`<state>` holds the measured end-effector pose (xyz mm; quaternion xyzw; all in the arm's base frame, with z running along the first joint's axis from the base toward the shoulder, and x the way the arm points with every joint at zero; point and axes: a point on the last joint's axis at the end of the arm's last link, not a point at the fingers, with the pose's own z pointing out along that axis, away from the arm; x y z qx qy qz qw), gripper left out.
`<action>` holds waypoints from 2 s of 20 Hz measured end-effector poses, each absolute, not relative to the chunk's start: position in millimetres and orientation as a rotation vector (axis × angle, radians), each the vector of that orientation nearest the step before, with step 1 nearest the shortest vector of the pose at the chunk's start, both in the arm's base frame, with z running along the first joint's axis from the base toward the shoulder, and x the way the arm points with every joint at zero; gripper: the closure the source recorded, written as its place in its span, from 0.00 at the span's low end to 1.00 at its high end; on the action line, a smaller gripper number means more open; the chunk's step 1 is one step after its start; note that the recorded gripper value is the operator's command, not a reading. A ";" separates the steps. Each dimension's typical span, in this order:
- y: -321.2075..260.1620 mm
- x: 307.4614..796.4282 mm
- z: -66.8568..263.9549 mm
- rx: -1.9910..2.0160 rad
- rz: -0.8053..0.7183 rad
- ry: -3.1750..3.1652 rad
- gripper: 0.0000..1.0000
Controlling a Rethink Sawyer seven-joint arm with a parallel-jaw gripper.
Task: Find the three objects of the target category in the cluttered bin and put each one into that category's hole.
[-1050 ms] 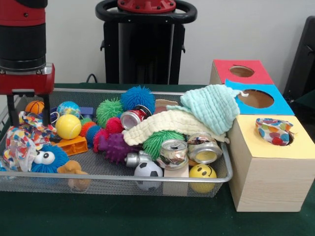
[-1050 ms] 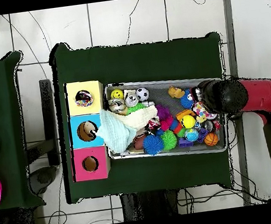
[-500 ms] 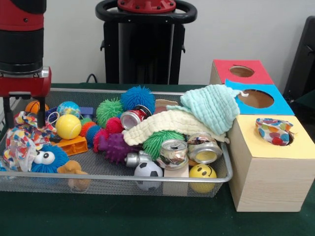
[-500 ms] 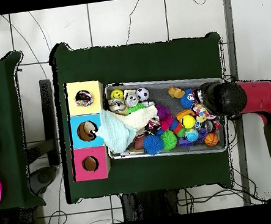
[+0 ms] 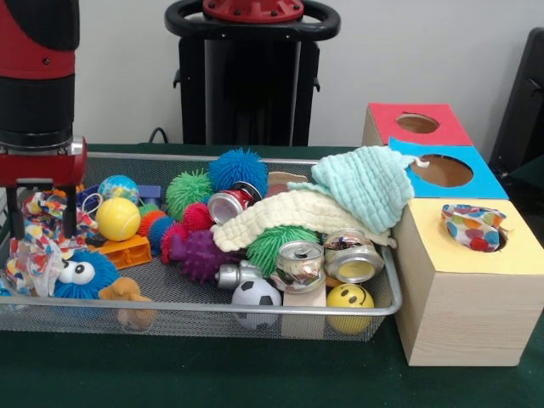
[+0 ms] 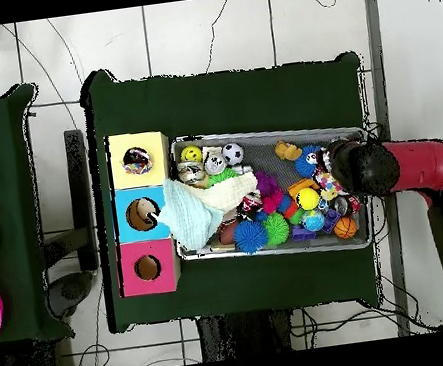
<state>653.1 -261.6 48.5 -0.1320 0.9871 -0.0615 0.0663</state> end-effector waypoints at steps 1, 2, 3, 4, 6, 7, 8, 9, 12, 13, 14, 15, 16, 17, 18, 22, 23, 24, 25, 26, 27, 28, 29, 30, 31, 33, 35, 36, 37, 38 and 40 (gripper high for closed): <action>-262.4 652.2 46.1 -0.399 -0.186 2.973 0.00; -264.2 650.5 41.8 -0.399 -0.186 2.966 0.00; -266.0 648.9 37.5 -0.399 -0.185 2.959 0.00; -268.3 646.4 32.1 -0.397 -0.184 2.953 0.00; -270.5 643.1 24.9 -0.398 -0.181 2.948 0.00; -271.3 641.5 21.8 -0.399 -0.180 2.946 0.00; -272.5 638.5 16.7 -0.401 -0.178 2.946 0.00; -273.3 636.7 14.0 -0.401 -0.175 2.947 0.00; -277.3 628.2 4.0 -0.390 -0.159 2.960 0.00; -278.1 626.6 2.2 -0.386 -0.155 2.963 0.00; -280.0 622.3 -2.3 -0.378 -0.146 2.972 0.00; -280.5 621.1 -3.4 -0.377 -0.144 2.975 0.00; -280.8 620.0 -4.3 -0.375 -0.142 2.979 0.00; -281.1 618.8 -5.2 -0.374 -0.141 2.982 0.00; -281.4 616.6 -6.9 -0.373 -0.138 2.991 0.00; -281.3 607.2 -13.0 -0.376 -0.129 3.035 0.00; -281.3 605.1 -14.3 -0.377 -0.128 3.044 0.00; -281.3 603.0 -15.6 -0.377 -0.127 3.053 0.00; -281.3 600.7 -17.3 -0.379 -0.128 3.061 0.00; -281.2 598.3 -19.0 -0.380 -0.128 3.070 0.00; -281.2 597.3 -19.9 -0.381 -0.129 3.073 0.00; -281.0 596.0 -21.0 -0.383 -0.131 3.076 0.00; -280.8 594.8 -22.0 -0.385 -0.133 3.080 0.00; -280.7 594.5 -22.1 -0.385 -0.134 3.081 0.00; -280.6 594.3 -22.3 -0.386 -0.135 3.082 0.00; -280.4 594.0 -22.5 -0.387 -0.135 3.083 0.00; -280.4 593.8 -22.7 -0.387 -0.135 3.083 0.00; -280.5 593.8 -22.8 -0.387 -0.135 3.083 1.00; -280.9 593.4 -23.1 -0.385 -0.134 3.084 1.00; -281.3 592.9 -23.4 -0.384 -0.134 3.085 1.00; -282.9 591.8 -23.9 -0.379 -0.132 3.086 1.00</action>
